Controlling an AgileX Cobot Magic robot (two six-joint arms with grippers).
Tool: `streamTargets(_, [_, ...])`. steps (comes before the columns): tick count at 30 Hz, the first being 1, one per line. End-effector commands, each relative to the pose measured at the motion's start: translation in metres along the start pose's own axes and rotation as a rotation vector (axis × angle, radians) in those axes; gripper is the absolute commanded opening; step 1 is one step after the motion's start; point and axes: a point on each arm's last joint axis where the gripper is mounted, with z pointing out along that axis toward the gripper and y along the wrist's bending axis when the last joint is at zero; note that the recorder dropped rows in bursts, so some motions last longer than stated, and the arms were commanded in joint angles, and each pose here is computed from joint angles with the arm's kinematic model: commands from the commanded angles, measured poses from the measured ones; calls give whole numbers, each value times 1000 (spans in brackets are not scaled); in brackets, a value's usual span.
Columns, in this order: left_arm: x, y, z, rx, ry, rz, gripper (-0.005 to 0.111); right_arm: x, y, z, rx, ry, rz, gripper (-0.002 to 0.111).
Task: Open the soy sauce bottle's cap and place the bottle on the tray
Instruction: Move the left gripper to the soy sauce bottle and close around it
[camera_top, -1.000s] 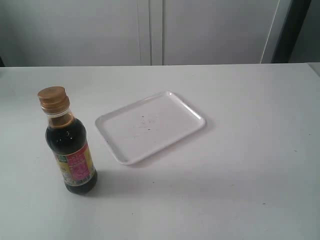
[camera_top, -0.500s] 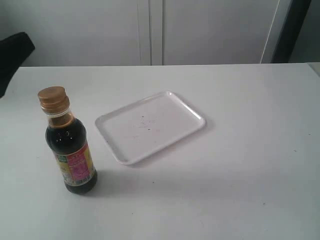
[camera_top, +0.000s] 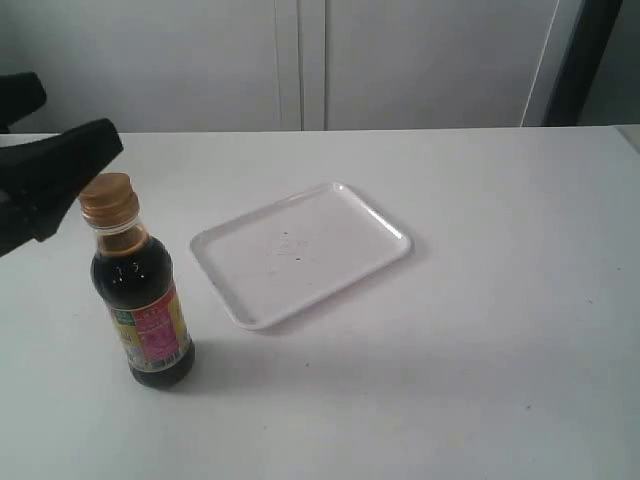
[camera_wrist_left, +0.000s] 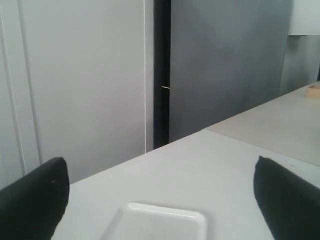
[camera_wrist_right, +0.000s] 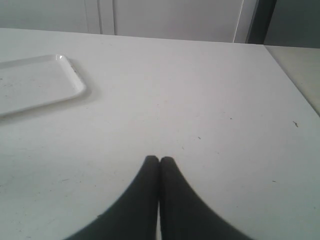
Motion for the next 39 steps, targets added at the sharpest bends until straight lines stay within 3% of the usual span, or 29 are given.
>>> streamTargets(1, [7,-1,7,2,38,-9,105,1,0,0,4,-4,6,0])
streamTargets(29, [57,15,27,43,180,-79,105,1,0,0,4,-4,6,0])
streamTargets(39, [75,13,28,107,272,-62,105,1,0,0,4,-4,6,0])
